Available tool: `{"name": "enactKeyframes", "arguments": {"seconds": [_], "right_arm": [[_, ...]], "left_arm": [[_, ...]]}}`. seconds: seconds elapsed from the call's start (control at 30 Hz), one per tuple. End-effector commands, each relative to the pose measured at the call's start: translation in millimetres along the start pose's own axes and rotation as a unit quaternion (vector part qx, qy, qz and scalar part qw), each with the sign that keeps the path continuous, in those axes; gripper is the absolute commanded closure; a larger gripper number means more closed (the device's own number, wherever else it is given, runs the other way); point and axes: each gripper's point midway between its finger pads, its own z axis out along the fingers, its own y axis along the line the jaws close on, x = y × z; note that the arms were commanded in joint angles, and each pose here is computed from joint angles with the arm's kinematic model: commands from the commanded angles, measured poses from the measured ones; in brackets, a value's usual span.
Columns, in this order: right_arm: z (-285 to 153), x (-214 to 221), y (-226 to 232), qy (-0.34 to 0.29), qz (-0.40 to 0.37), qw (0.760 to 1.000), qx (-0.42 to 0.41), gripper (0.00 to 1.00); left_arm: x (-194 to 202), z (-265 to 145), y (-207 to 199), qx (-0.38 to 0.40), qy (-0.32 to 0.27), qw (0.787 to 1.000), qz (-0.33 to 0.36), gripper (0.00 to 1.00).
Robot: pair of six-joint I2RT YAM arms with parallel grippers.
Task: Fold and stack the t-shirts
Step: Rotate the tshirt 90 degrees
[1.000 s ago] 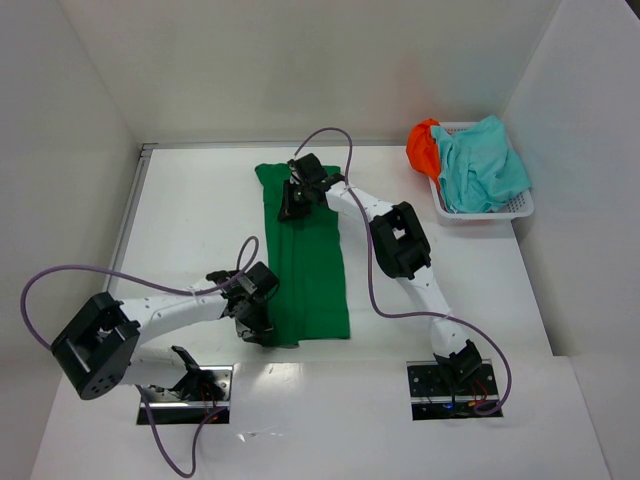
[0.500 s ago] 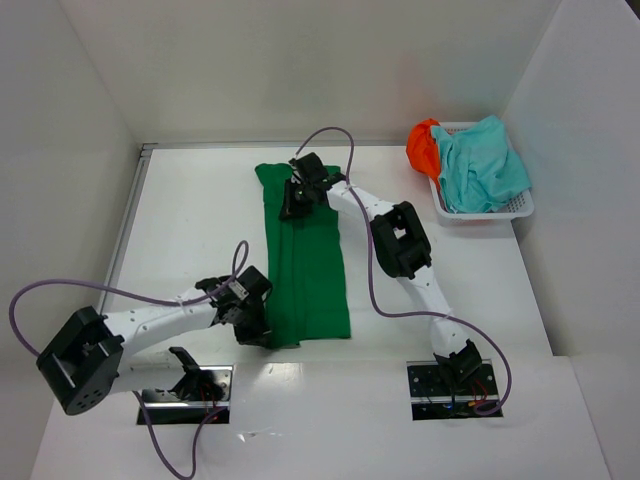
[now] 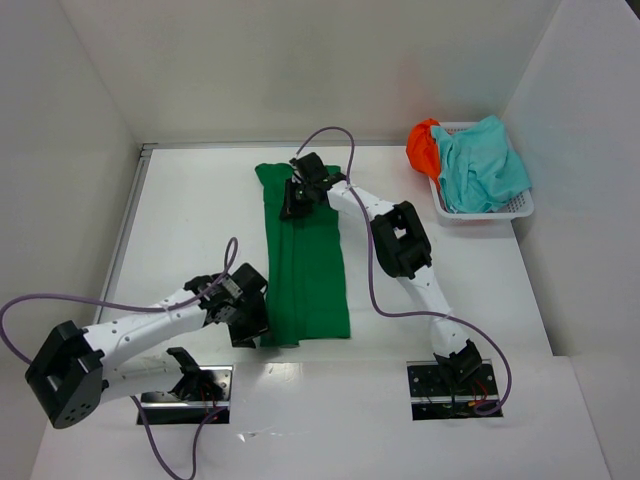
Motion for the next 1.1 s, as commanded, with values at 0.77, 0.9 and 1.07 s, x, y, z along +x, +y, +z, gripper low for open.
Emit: {"name": "enactKeyframes", "arguments": {"seconds": [0.77,0.9,1.07], "right_arm": [[-86.7,-20.1,-13.1,-0.076,-0.001,0.996,0.042,0.57],[-68.0,-7.7,-25.8,-0.055,0.009,0.997,0.049,0.62],[-51.8,0.7,-35.4,-0.037,0.015,0.998,0.054,0.66]], "left_arm": [[-51.2,3.3,-70.9,0.032,-0.063,0.989,0.133,0.62],[-51.5,12.6,-76.1,0.031,-0.050,0.987,0.148,0.61],[-43.4,33.6,-75.6,0.014,-0.024,0.985,0.169,0.62]]}}
